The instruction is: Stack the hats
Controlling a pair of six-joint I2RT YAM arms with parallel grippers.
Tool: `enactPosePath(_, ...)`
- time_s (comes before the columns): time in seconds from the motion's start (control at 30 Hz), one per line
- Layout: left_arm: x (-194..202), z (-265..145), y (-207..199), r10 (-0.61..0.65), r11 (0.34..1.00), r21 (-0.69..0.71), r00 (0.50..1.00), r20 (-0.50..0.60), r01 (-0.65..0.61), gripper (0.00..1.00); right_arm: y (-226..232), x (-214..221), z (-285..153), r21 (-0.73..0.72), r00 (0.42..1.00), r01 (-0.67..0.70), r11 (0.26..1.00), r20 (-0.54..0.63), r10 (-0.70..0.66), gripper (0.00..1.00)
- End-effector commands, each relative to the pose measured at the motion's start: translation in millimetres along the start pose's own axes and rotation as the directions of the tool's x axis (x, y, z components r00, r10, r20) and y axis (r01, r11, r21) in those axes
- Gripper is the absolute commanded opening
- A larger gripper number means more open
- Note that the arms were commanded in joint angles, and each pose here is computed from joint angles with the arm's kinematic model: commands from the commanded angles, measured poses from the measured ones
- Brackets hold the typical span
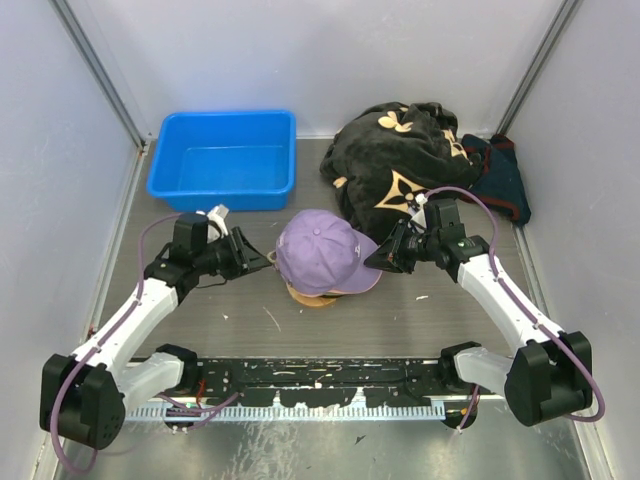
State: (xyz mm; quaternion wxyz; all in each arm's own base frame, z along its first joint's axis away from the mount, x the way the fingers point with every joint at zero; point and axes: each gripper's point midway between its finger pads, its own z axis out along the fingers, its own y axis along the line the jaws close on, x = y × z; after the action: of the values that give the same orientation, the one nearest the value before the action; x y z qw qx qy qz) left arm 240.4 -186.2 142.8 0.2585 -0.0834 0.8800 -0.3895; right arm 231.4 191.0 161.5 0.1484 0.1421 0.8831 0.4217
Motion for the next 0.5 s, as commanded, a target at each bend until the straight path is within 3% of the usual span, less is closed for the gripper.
enactPosePath(0.0, 8.2, -5.4, 28.6, -0.025, 0.997, -0.075, 1.000, 0.017, 0.026, 0.50, 16.7, -7.8, -4.0, -0.040, 0.999, 0.047, 0.998, 0.022, -0.046, 0.14)
enactPosePath(0.17, -2.8, -20.4, 48.0, -0.053, 0.989, -0.131, 0.995, 0.085, 0.064, 0.53, 16.3, -11.3, -8.7, -0.007, 0.996, 0.077, 0.997, 0.038, -0.077, 0.14)
enactPosePath(0.47, -17.5, -34.7, 46.9, -0.032, 0.983, -0.177, 0.992, 0.125, 0.054, 0.59, 13.2, -14.6, -17.0, 0.051, 0.991, 0.121, 0.991, 0.050, -0.124, 0.14)
